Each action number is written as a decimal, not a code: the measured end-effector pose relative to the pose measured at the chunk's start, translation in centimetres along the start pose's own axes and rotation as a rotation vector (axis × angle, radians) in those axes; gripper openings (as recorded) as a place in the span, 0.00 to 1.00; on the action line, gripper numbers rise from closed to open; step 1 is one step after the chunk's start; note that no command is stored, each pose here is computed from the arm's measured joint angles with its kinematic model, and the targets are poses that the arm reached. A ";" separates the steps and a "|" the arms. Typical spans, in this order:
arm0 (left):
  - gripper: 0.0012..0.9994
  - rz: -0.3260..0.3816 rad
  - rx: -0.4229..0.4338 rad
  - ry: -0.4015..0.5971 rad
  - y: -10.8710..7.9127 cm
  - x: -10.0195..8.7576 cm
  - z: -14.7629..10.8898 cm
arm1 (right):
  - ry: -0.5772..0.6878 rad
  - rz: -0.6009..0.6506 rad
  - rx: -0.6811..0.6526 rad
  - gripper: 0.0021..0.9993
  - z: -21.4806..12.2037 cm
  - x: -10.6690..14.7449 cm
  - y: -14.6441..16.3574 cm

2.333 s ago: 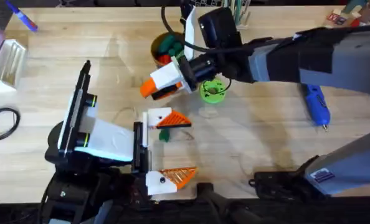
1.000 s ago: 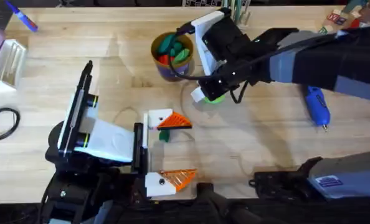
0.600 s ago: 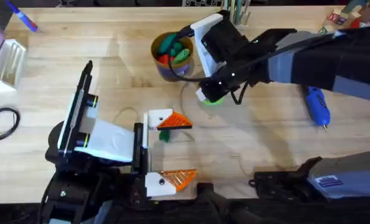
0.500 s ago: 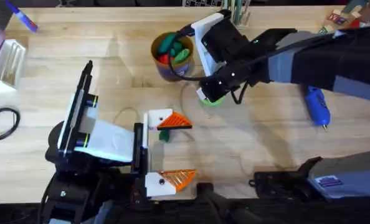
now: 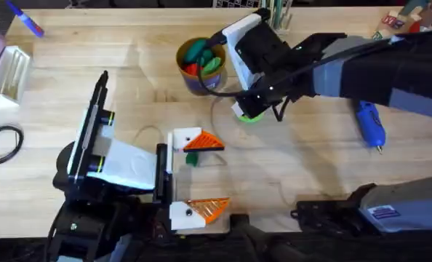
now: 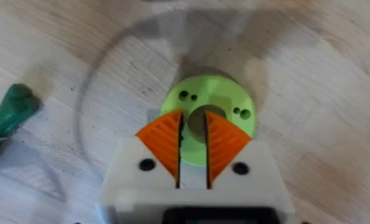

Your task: Pick up the gripper from the table and insert it into the empty holder that is missing its gripper. Then pick up a screw, insert it into the mounting hole, and use the screwdriver to tighten it. Finally, clean up the table by picking up the vegetable and placing it into the bucket.

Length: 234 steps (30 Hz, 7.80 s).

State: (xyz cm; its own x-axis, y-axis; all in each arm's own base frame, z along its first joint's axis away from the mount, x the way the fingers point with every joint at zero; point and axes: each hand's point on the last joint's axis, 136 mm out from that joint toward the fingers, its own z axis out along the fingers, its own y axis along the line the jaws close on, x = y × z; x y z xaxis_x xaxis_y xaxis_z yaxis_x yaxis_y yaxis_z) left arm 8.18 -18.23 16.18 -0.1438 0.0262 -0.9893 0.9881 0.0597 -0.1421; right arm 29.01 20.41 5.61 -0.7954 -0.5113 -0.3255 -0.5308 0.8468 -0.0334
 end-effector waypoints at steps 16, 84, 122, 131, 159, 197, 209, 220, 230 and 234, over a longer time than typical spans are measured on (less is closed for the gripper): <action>0.99 0.000 0.000 0.000 0.0 0.0 0.0 | 0.037 -0.001 -0.081 0.40 -3.3 -0.6 1.3; 0.99 0.000 0.000 0.000 0.0 0.0 0.0 | 0.078 -0.242 -0.134 0.00 -16.5 -4.1 6.3; 0.99 0.005 -0.023 0.000 0.4 0.0 0.0 | 0.034 -0.613 -0.252 0.00 -18.2 -1.9 17.9; 0.99 0.003 -0.023 0.000 0.4 0.0 0.0 | 0.027 -0.623 -0.253 0.00 -18.0 -2.2 18.1; 0.99 0.005 -0.024 -0.001 0.4 0.0 0.0 | 0.031 -0.632 -0.230 0.00 -17.9 -2.2 17.7; 0.99 -0.017 -0.024 -0.001 0.5 0.1 0.0 | 0.086 -0.651 -0.221 0.00 -16.5 -1.8 18.0; 0.99 -0.015 -0.031 -0.001 0.6 0.1 0.0 | 0.094 -0.658 -0.214 0.00 -15.9 -1.9 18.2; 0.99 -0.007 -0.024 -0.001 0.5 0.1 0.0 | 0.085 -0.642 -0.195 0.89 -15.7 -2.5 17.4; 0.99 0.004 -0.024 0.000 0.5 0.1 0.0 | 0.053 -0.494 -0.332 0.90 -17.0 -4.3 14.9; 0.99 0.004 -0.024 0.000 0.5 0.1 0.0 | 0.017 -0.399 -0.401 0.90 -18.3 -5.4 12.7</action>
State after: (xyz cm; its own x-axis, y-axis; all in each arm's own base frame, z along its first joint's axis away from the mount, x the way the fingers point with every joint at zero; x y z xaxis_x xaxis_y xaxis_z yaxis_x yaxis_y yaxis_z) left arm 8.64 -18.20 15.98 -0.1397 0.0261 -0.9898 0.9870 0.0835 -0.1371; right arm 21.19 31.23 24.25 -0.5133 -0.7852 -0.3463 -0.8582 0.4674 0.2124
